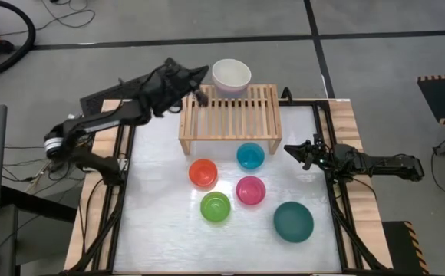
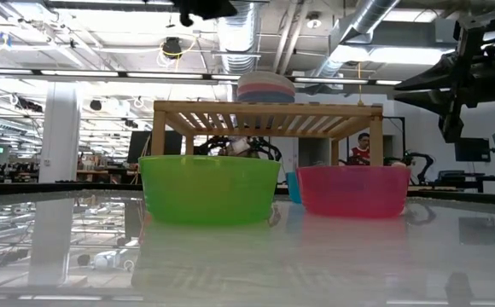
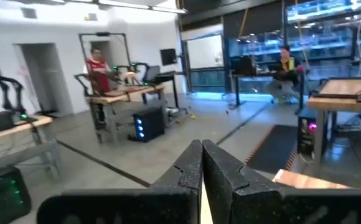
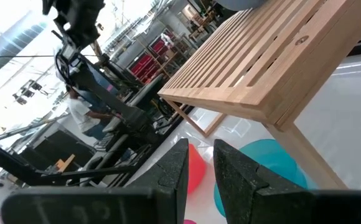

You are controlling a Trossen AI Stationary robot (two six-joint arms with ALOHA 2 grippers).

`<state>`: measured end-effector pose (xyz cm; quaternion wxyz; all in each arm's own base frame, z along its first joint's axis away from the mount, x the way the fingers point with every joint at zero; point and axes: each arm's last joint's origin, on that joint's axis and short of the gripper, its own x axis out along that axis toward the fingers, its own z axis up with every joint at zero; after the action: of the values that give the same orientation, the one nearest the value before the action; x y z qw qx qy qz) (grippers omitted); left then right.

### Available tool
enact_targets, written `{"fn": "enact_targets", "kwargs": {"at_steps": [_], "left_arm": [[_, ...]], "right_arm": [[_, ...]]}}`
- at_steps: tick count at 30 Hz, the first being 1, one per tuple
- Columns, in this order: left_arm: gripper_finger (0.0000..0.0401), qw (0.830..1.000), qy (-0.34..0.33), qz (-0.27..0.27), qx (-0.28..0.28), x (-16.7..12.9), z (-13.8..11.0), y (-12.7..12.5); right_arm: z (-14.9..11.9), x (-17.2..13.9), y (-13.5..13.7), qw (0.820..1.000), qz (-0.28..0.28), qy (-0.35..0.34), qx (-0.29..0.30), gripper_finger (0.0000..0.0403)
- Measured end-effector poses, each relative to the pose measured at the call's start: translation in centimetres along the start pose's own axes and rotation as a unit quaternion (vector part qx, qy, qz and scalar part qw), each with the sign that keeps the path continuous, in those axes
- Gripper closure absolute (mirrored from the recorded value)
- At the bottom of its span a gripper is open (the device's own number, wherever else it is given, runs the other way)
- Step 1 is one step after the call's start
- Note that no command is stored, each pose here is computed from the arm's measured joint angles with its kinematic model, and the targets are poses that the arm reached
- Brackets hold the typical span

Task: Place and stack bowls onto a shelf
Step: Stack the white bowl on top of the pink bowl on the shelf

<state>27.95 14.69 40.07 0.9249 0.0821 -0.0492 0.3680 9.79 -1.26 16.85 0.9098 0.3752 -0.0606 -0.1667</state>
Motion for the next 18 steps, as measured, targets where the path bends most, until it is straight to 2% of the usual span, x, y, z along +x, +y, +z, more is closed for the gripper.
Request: {"fn": "enact_targets", "kwargs": {"at_steps": [5,10,14,18], "left_arm": [[0.0401,0.999,0.043,-0.008,0.008,3.7,-2.4,0.3],[0.0401,0.996,0.074,-0.037,-0.037,5.5,-5.0,1.5],[0.0401,0.996,0.092,-0.015,-0.013,5.8,-5.7,1.8],[0.0401,0.993,0.117,-0.020,-0.009,5.4,-6.7,1.7]], "right_arm": [[0.0,0.0,0.0,1.000,0.000,0.000,0.002,0.0300],[0.0,0.0,0.0,1.000,0.000,0.000,0.007,0.0300],[0.0,0.0,0.0,1.000,0.000,0.000,0.010,0.0300],[0.0,0.0,0.0,1.000,0.001,0.000,0.009,0.0300]]}}
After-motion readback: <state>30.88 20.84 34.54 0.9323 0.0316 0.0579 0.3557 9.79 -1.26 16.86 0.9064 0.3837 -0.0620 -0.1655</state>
